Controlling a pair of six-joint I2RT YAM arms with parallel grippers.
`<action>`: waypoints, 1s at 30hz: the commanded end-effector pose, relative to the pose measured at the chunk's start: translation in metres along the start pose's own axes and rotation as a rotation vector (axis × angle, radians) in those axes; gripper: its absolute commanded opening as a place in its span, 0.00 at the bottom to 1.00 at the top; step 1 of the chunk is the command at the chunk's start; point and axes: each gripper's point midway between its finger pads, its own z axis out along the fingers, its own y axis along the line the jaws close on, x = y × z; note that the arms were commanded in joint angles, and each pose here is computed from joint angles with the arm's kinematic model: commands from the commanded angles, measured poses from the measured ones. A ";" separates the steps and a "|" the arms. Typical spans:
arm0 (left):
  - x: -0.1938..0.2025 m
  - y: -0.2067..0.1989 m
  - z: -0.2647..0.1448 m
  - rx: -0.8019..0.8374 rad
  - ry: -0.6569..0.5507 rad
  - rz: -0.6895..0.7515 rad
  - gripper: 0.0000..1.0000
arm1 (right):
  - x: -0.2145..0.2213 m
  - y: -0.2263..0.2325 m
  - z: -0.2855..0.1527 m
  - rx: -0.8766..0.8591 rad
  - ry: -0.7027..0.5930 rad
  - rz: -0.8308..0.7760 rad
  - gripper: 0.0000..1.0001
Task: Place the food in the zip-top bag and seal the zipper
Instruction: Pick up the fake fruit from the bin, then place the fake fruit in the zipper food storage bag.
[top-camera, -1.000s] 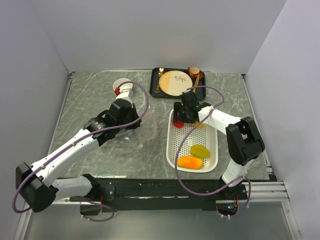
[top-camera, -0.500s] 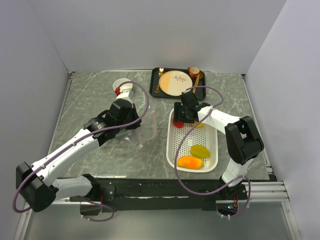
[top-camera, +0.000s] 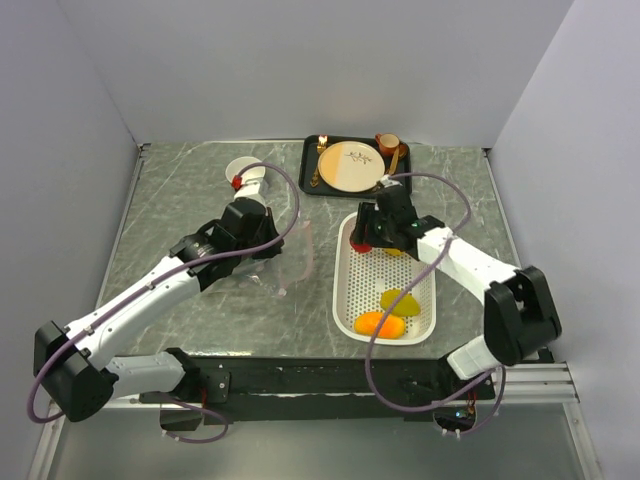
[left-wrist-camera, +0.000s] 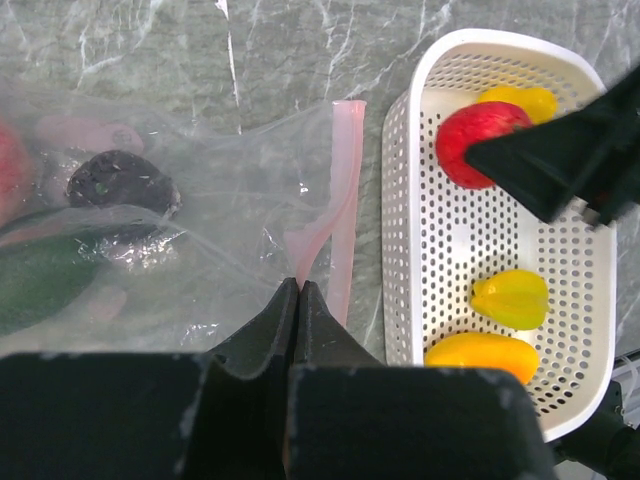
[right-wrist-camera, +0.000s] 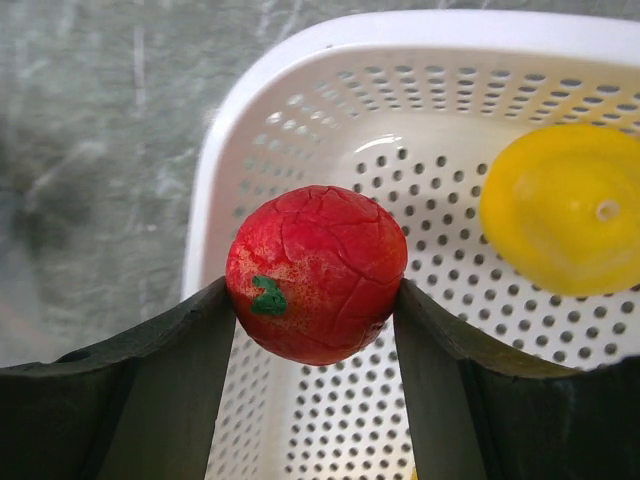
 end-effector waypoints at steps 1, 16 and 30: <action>-0.007 -0.004 0.003 0.006 -0.022 0.000 0.01 | -0.013 0.027 -0.029 -0.142 -0.072 0.081 0.45; -0.006 -0.009 0.008 0.016 -0.015 -0.003 0.01 | -0.007 0.118 -0.082 -0.413 -0.086 0.039 0.46; -0.017 -0.016 -0.002 0.044 -0.043 -0.013 0.01 | 0.017 0.199 -0.069 -0.550 0.003 -0.023 0.48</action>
